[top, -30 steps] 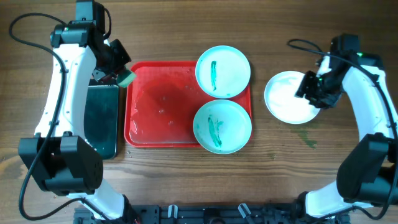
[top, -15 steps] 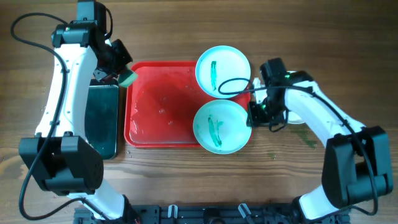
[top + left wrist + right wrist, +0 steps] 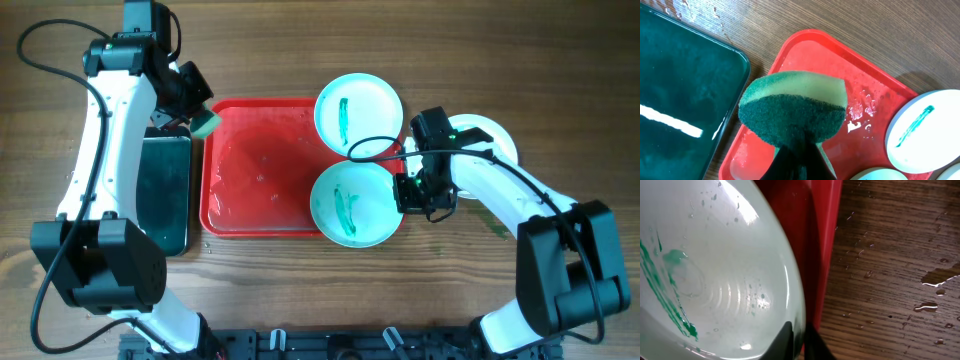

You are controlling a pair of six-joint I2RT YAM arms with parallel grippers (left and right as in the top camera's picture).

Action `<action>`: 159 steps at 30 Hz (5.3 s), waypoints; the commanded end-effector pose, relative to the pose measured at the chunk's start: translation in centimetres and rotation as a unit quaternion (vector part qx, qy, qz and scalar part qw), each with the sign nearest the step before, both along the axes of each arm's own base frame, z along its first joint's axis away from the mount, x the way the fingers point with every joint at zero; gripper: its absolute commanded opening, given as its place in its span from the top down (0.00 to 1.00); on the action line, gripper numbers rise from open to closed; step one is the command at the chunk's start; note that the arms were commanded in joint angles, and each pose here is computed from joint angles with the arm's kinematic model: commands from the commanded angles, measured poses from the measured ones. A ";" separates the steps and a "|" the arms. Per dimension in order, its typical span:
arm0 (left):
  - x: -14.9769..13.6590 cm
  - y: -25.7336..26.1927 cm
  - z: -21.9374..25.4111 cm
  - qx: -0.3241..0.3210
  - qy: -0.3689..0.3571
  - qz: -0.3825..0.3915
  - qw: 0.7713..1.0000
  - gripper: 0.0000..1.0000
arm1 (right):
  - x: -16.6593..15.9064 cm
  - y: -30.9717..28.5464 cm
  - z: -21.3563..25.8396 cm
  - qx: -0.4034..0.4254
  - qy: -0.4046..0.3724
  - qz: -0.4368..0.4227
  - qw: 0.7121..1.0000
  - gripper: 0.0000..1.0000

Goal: Clean dirty plates on tray and stack at the side

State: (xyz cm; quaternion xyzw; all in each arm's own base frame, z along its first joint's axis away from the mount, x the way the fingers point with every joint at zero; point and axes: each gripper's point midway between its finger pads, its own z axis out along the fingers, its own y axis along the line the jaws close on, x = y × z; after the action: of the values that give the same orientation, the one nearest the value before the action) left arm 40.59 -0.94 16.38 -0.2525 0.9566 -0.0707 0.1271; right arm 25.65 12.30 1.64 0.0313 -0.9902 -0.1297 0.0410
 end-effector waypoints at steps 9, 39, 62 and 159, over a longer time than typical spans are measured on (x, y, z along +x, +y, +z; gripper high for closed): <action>0.3 -0.2 0.8 -0.002 -0.014 -0.003 1.000 0.96 | 1.4 9.7 5.4 0.066 -0.046 -0.004 0.997 0.96; 0.3 -0.8 0.7 -0.003 -0.012 -0.005 1.000 0.96 | 10.5 19.7 0.2 0.026 -0.192 0.147 0.970 0.59; -3.8 -2.4 -7.5 -0.001 0.071 -0.031 0.997 0.96 | 11.3 21.3 -0.3 0.061 -0.193 0.103 0.974 0.95; -8.6 -12.8 -16.2 -0.142 0.029 -0.239 0.960 0.96 | 10.5 19.1 -1.2 0.038 -0.128 0.015 0.991 0.96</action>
State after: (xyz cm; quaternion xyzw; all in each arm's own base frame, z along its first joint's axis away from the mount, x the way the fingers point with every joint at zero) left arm 35.88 -9.18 0.71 -0.1543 0.9750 -0.0992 0.1258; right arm 35.84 32.07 0.61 0.0679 -0.9796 -0.1709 -0.0804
